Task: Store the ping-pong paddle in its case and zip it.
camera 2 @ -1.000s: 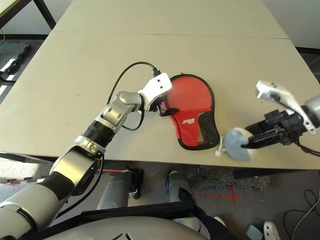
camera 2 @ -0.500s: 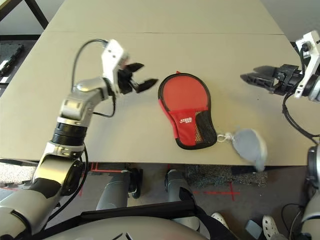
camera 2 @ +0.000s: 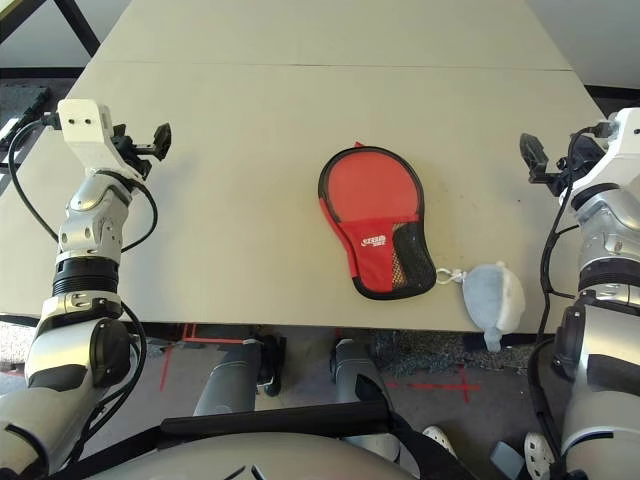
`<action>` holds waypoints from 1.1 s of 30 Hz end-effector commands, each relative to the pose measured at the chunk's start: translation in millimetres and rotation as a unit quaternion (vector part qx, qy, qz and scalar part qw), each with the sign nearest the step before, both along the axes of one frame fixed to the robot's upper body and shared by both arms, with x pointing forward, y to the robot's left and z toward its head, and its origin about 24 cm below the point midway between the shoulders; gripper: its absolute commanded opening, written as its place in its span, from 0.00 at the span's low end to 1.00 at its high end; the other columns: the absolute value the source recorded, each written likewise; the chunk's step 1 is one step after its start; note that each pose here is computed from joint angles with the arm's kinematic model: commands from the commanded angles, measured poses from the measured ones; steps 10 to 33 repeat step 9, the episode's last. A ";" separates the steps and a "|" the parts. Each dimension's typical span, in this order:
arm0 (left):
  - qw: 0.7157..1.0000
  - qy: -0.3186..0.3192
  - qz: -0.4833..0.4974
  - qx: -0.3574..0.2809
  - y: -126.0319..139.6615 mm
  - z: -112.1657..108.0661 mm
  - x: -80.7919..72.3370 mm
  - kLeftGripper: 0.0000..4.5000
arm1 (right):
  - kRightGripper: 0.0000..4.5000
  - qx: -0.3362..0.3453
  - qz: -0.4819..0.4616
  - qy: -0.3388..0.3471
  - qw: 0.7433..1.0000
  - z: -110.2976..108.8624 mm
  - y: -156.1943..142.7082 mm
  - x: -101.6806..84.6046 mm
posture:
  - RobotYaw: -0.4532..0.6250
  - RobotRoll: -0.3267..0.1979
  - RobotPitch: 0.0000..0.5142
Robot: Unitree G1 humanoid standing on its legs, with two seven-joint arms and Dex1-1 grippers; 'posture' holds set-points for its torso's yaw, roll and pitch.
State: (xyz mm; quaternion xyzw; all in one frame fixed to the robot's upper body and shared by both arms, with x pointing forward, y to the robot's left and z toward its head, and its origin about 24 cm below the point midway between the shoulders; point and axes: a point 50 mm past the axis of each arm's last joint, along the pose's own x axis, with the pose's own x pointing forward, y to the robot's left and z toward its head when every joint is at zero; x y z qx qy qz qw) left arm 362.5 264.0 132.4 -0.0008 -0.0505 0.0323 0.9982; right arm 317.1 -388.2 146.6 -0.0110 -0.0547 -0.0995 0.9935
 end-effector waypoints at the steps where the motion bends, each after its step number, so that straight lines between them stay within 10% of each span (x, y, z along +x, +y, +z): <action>1: 1.000 0.008 0.017 0.002 7.1 -12.6 -4.7 1.00 | 0.99 0.006 -0.021 0.003 1.000 -8.5 -3.5 -4.6 | 0.38 0.62 0.35; 33: 1.000 0.010 0.028 -0.002 8.7 -22.4 -9.0 1.00 | 0.99 0.010 -0.029 -0.012 0.999 -8.1 -0.9 -2.7 | 0.40 0.62 0.32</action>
